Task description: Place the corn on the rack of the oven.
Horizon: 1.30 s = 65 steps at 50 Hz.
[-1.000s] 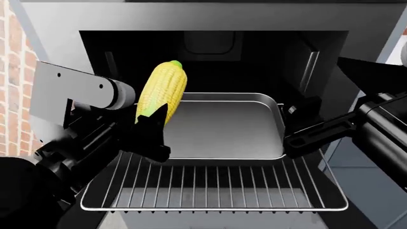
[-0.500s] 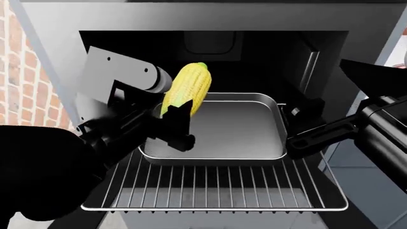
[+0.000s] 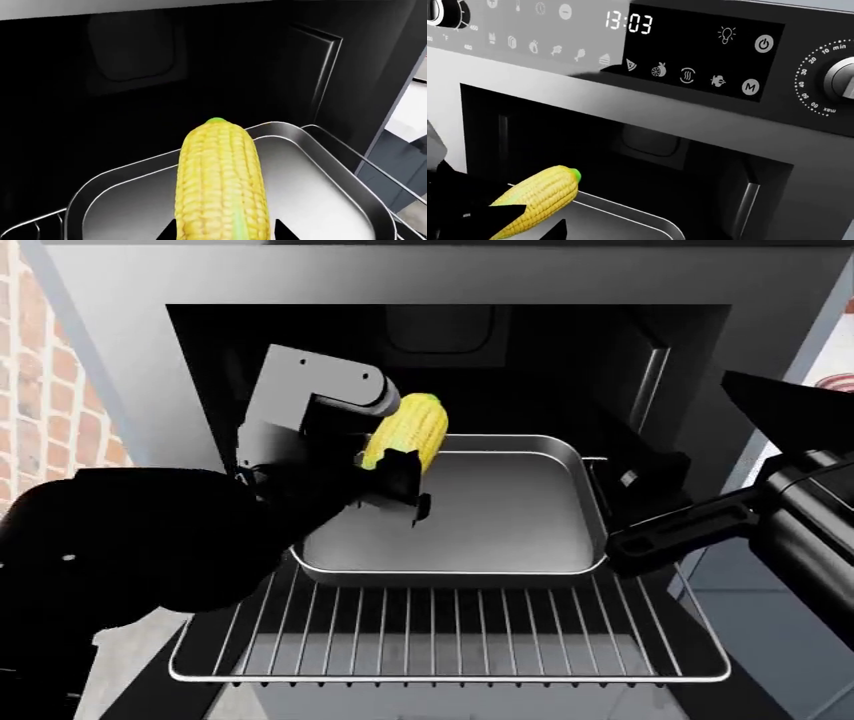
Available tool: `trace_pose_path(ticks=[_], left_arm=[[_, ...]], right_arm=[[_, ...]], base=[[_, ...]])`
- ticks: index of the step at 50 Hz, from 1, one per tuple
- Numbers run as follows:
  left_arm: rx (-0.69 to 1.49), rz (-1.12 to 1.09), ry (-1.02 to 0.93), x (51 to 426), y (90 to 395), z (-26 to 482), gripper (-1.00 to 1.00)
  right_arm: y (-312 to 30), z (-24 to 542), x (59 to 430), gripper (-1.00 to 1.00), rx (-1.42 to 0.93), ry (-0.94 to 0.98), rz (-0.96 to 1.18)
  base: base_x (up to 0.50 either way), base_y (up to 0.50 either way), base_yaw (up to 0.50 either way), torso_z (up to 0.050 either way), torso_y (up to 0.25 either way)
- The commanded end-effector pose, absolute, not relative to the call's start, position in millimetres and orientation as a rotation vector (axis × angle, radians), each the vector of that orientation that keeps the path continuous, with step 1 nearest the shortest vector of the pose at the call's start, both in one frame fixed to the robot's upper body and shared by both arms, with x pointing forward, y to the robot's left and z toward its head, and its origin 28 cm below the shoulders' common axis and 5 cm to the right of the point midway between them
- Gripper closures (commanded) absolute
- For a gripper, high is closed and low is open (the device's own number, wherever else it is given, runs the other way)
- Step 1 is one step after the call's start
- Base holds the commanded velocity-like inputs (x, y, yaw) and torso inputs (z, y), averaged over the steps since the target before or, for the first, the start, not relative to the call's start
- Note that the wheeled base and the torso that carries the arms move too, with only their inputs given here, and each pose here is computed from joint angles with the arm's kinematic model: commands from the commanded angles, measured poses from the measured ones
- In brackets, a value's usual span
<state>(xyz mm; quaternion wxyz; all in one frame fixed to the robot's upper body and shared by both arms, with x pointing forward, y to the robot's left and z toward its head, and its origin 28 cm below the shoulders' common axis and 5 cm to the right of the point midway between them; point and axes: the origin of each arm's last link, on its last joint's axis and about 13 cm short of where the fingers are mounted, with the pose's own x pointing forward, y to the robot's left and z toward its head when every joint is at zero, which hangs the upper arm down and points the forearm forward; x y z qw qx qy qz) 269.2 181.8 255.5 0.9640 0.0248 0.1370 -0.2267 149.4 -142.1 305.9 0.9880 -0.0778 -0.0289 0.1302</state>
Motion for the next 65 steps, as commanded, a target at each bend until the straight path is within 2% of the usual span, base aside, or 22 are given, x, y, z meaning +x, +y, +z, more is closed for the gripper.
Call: trace_pose_path(ticks=[1,25,26,44,65], left_arm=[[0.051,-0.434,0.312,287,177,243,1.0],[0.066,-0.435,0.358,288,176,237,1.0],[0.071,-0.447,0.345,286,175,238,-1.0],[0.071,-0.454,0.323,285,175,242,-1.0],[-0.034,-0.504,0.221,247,188,270,-1.0]], right_arm=[[-143,304,150,-1.0,-0.146,-0.058,0.258],[-143,304,148,-1.0,-0.149,-0.062,0.261],[-143,304,148,-1.0,-0.151,-0.061,0.261],[-144,302,150,-1.0,-0.145,-0.06,0.26],[-140,307,144,-1.0,-0.158,-0.08,0.268]], base=[[0.0,0.0,0.0,0.0,0.0],[0.0,0.0,0.0,0.0,0.001],[0.0,0.0,0.0,0.0,0.0],[0.0,0.0,0.0,0.0,0.0],[0.0,0.0,0.0,0.0,0.0]])
